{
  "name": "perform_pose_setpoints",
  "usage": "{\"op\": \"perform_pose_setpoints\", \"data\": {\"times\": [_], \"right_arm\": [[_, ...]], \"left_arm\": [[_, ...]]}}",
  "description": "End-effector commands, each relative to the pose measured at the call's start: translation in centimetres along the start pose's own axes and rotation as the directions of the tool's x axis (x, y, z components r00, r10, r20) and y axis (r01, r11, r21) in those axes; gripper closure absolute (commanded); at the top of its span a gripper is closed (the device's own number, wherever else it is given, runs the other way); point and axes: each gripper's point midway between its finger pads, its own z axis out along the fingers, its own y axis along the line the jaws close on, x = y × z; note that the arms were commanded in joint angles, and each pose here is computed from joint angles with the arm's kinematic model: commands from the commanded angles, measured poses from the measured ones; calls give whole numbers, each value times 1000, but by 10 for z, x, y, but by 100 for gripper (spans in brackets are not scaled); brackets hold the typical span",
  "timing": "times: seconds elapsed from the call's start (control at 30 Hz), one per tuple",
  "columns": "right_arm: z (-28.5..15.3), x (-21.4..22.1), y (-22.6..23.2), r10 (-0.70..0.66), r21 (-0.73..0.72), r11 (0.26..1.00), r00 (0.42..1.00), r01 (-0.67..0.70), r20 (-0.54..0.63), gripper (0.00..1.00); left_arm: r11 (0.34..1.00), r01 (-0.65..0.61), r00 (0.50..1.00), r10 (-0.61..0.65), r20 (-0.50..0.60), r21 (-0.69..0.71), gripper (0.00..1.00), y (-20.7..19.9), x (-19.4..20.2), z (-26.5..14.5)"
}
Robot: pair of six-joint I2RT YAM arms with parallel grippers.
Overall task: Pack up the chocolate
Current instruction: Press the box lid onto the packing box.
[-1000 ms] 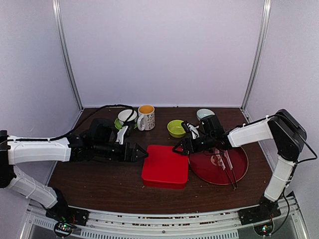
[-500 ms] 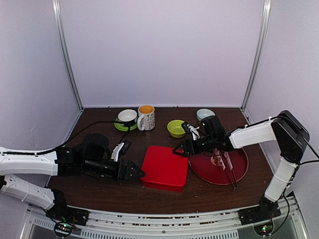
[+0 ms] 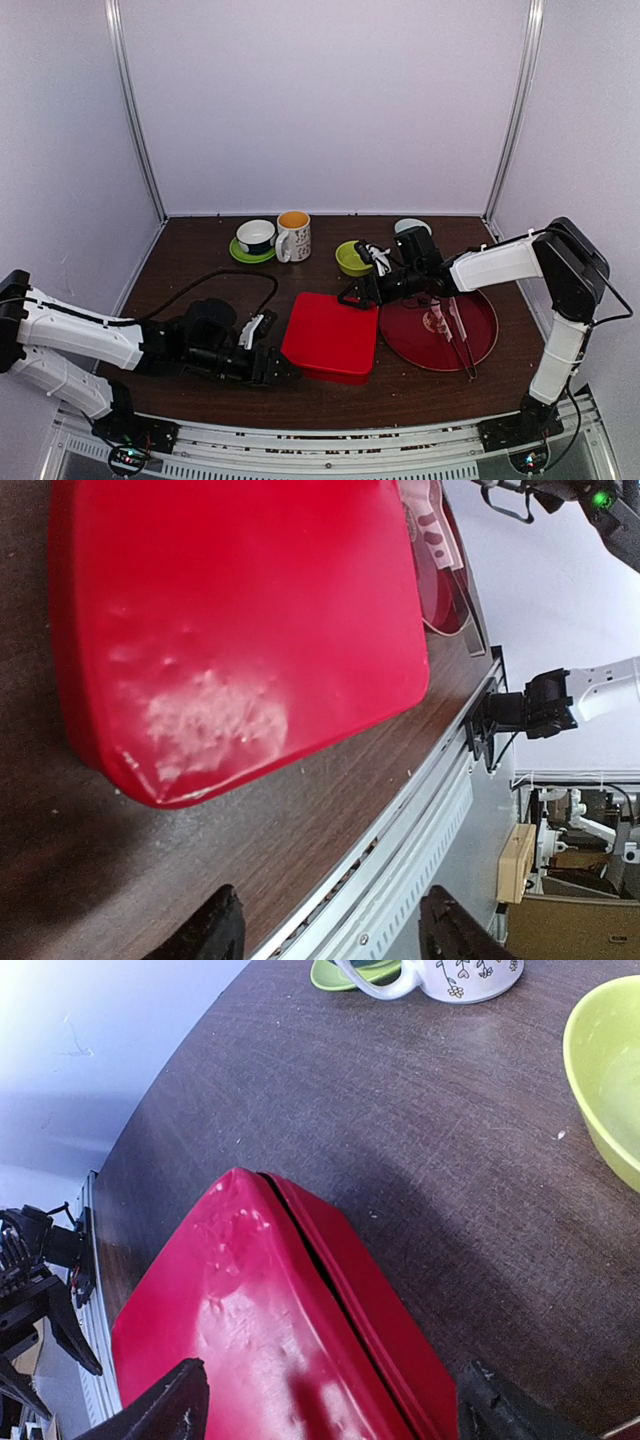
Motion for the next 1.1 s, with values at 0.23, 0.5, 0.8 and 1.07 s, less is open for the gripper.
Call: {"op": "perform_pose_setpoints", "data": {"times": [0.23, 0.5, 0.8, 1.07], "right_arm": [[8, 6, 8, -8, -48, 999, 1000, 7, -20, 15], [12, 13, 13, -22, -72, 997, 998, 18, -55, 16], [13, 20, 14, -25, -76, 997, 997, 19, -77, 16], [11, 25, 16, -25, -78, 997, 996, 18, -87, 17]], "left_arm": [[996, -5, 1000, 5, -8, 84, 57, -10, 0, 24], [994, 2, 1000, -3, 14, 106, 71, -14, -9, 36], [997, 16, 999, -19, 48, 69, 76, 3, -24, 37], [999, 35, 997, -37, 67, 34, 77, 22, -35, 37]]}}
